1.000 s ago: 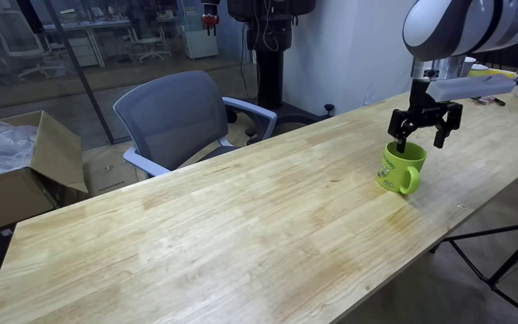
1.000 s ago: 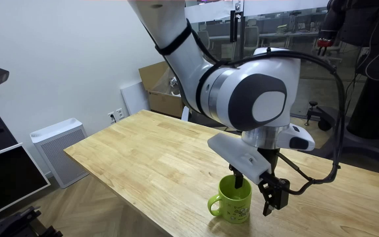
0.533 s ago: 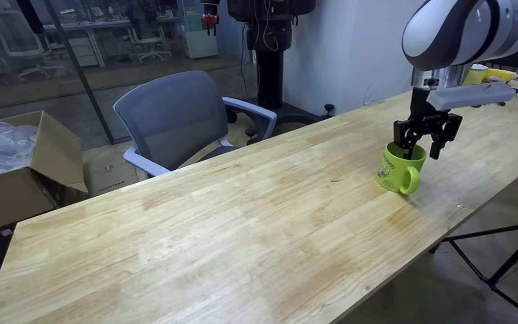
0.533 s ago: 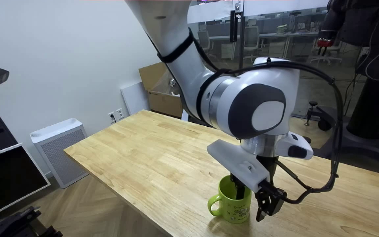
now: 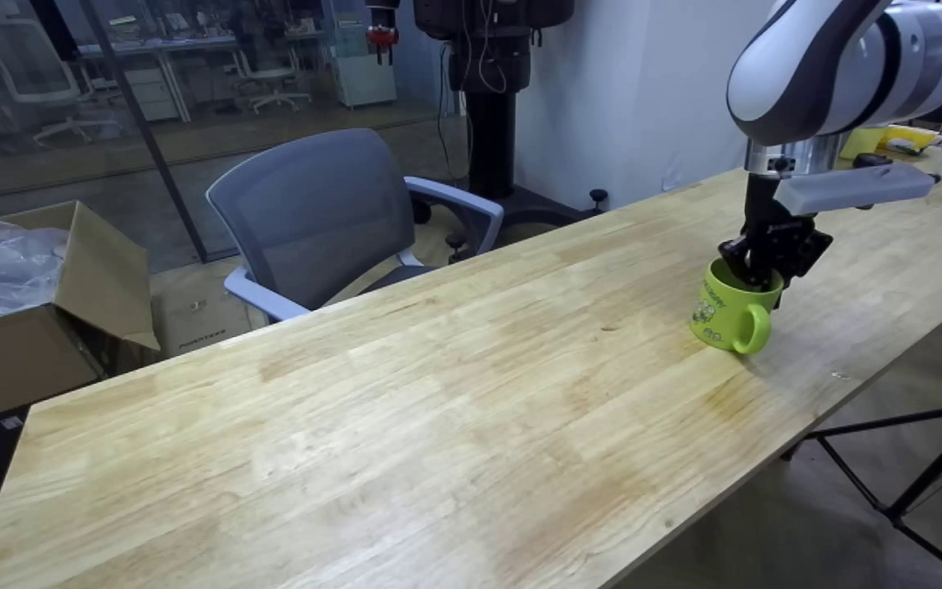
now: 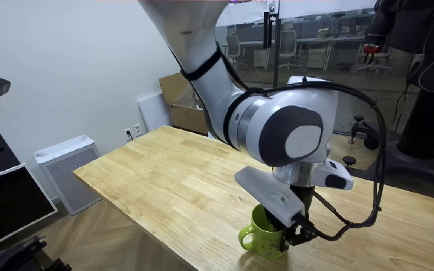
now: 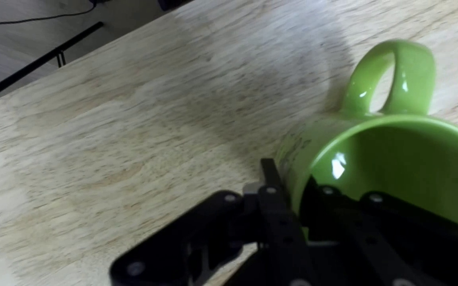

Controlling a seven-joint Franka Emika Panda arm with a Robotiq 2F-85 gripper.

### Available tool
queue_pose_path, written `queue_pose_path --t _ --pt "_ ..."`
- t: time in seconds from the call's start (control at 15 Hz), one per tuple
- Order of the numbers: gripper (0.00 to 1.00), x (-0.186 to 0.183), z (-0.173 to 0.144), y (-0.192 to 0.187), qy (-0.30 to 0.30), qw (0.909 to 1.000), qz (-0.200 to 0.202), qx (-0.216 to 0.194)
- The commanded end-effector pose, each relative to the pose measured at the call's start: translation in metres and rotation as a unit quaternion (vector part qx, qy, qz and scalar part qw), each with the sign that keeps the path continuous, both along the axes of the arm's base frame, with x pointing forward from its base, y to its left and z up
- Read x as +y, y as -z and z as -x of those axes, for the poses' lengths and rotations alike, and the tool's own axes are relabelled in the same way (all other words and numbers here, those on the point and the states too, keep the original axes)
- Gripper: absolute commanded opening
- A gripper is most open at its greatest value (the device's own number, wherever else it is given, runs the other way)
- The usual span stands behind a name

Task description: Move the cup to the left

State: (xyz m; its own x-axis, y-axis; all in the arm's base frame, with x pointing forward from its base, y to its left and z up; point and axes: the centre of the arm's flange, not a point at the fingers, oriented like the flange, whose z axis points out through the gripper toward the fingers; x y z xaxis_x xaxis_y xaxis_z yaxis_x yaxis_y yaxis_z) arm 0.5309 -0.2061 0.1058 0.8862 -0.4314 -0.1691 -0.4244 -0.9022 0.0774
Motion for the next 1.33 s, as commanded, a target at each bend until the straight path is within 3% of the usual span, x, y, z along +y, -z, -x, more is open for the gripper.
queue_pose_path --t 0.0,0.87,1.27 --pt "0.00 -0.002 -0.007 -0.004 0.003 0.9999 0.012 0.002" --pt "0.02 -0.013 -0.035 -0.055 0.000 0.9992 0.020 -0.034" --pt "0.02 0.012 -0.052 -0.056 -0.024 0.9989 0.007 -0.038"
